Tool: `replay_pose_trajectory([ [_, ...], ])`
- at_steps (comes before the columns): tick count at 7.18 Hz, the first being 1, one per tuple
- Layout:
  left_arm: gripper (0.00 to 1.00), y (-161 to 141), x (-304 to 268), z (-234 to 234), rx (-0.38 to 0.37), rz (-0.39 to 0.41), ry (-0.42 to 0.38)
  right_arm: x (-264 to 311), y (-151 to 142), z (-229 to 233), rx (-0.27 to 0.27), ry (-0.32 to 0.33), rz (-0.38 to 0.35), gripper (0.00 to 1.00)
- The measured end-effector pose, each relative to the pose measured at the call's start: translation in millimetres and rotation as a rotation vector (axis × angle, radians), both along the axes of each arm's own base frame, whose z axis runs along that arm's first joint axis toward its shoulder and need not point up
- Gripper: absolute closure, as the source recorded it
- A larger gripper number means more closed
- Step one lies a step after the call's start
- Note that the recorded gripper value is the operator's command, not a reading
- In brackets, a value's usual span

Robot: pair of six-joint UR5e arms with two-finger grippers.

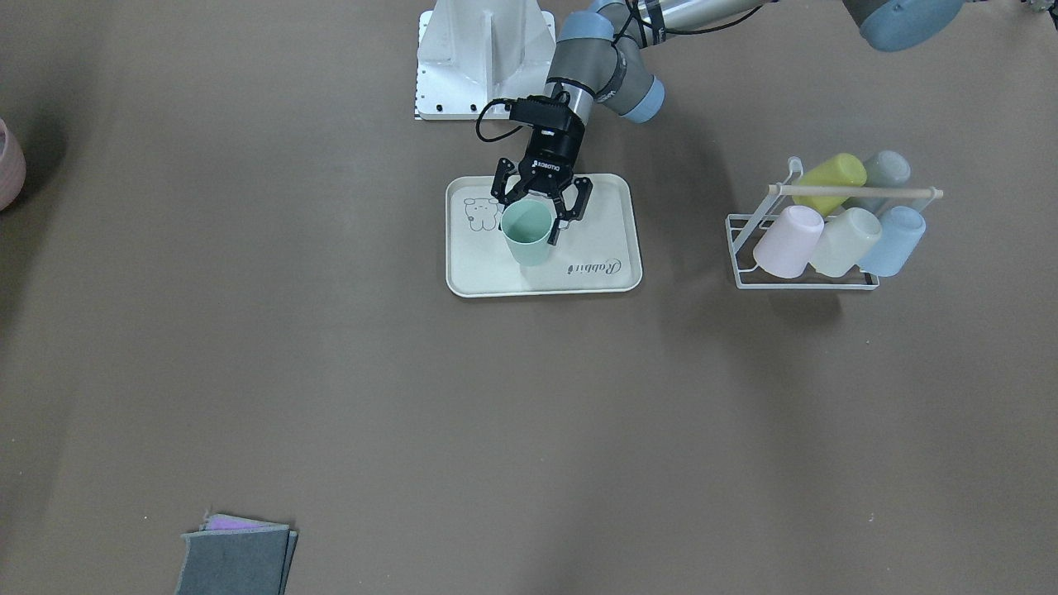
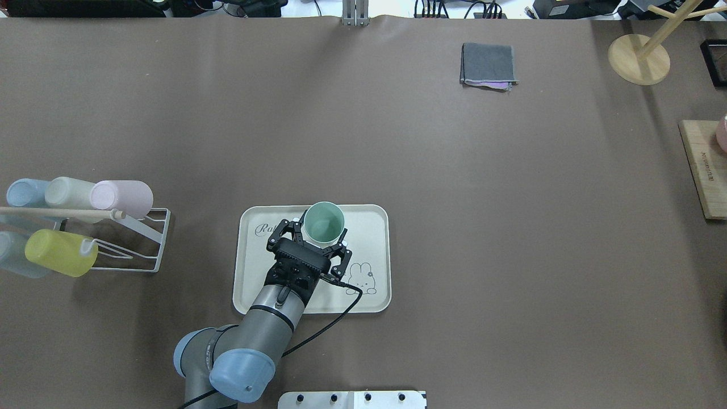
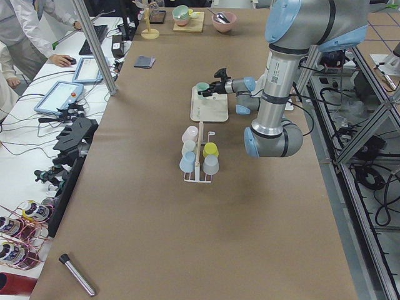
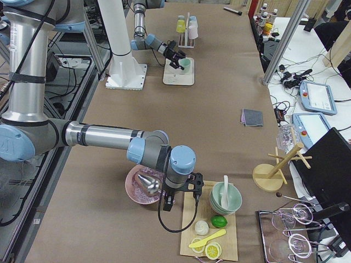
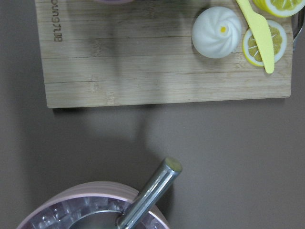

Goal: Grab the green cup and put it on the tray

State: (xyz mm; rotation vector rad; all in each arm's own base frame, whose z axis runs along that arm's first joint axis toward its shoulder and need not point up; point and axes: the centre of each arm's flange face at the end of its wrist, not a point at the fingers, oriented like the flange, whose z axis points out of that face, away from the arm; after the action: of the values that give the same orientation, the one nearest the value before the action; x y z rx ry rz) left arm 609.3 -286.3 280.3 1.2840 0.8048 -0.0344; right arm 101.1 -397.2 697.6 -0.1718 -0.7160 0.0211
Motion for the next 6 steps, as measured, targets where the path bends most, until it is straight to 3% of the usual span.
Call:
replay_pose_trajectory([
  [4, 0.17, 11.4, 0.2, 31.5, -0.025, 0.014, 0.094, 0.4, -0.5, -0.7, 0.001, -0.003, 0.002, 0.01],
  [6, 0.04, 13.7, -0.3, 39.4, -0.027, 0.017, 0.092, 0.6, -0.7, -1.0, 0.002, -0.003, 0.003, 0.01],
])
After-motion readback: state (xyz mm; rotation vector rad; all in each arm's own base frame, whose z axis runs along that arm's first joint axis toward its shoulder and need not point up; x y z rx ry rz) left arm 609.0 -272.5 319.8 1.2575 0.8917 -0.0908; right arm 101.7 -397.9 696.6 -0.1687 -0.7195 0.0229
